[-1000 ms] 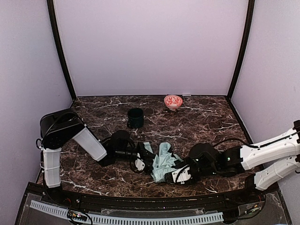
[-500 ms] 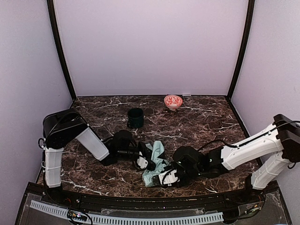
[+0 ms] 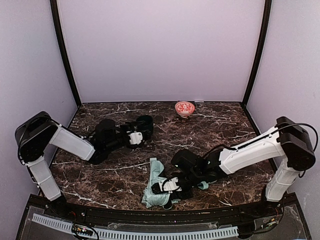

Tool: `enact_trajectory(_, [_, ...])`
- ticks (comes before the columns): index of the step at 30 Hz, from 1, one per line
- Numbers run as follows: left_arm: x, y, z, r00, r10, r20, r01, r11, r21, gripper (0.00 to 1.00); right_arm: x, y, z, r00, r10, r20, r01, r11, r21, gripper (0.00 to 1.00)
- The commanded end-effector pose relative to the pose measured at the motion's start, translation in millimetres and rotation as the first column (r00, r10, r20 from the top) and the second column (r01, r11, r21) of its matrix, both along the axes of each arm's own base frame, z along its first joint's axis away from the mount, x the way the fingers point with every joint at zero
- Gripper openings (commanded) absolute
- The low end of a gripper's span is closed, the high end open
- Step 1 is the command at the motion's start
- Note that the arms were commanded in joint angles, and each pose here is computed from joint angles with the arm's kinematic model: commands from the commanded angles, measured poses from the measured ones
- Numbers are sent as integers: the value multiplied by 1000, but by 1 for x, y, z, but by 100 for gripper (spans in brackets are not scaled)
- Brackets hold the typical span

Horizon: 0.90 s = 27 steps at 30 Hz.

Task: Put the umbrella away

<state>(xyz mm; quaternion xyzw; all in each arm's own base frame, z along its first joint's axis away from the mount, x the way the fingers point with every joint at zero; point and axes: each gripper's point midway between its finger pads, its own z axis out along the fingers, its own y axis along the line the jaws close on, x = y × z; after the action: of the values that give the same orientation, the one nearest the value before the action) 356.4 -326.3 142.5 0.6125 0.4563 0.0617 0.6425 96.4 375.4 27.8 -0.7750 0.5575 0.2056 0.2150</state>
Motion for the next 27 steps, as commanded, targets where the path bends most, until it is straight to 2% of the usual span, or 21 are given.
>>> enact_trajectory(1, [-48,19,53,985,-57,-162,18,972,-235,57,-13,-68,-61,990,-101,-103,59,935,-350,0])
enact_trajectory(3, [-99,15,64,938,-229,-261,152,947,-284,47,-12,-68,-63,984,-129,-124,74,925,-372,0])
enact_trajectory(4, [-127,8,67,908,-297,-296,220,938,-268,44,-12,-69,-65,981,-139,-138,77,921,-381,0])
enact_trajectory(7, [-191,-2,46,838,-335,-431,302,942,-144,36,-10,-67,-67,970,-171,-174,91,914,-395,0])
enact_trajectory(10, [-231,0,25,776,-347,-526,361,929,-81,39,-3,-63,-70,960,-205,-189,114,906,-407,0])
enact_trajectory(13, [-246,-4,-5,802,-310,-511,395,916,64,55,5,-61,-71,958,-221,-182,127,898,-422,0])
enact_trajectory(16, [-260,-18,-20,807,-335,-485,453,880,145,57,8,-56,-70,959,-214,-186,116,894,-434,0])
enact_trajectory(20, [-274,-27,-18,787,-414,-457,502,861,85,59,14,-50,-65,955,-220,-200,118,898,-424,0])
enact_trajectory(24, [-269,-23,-39,808,-359,-467,465,876,131,61,13,-51,-62,947,-232,-220,115,890,-442,0])
enact_trajectory(26, [-275,-24,-37,811,-368,-454,470,872,134,57,11,-51,-61,943,-234,-237,109,889,-445,0])
enact_trajectory(27, [-277,-25,-22,816,-392,-426,466,881,82,55,11,-52,-62,940,-240,-244,109,886,-450,0])
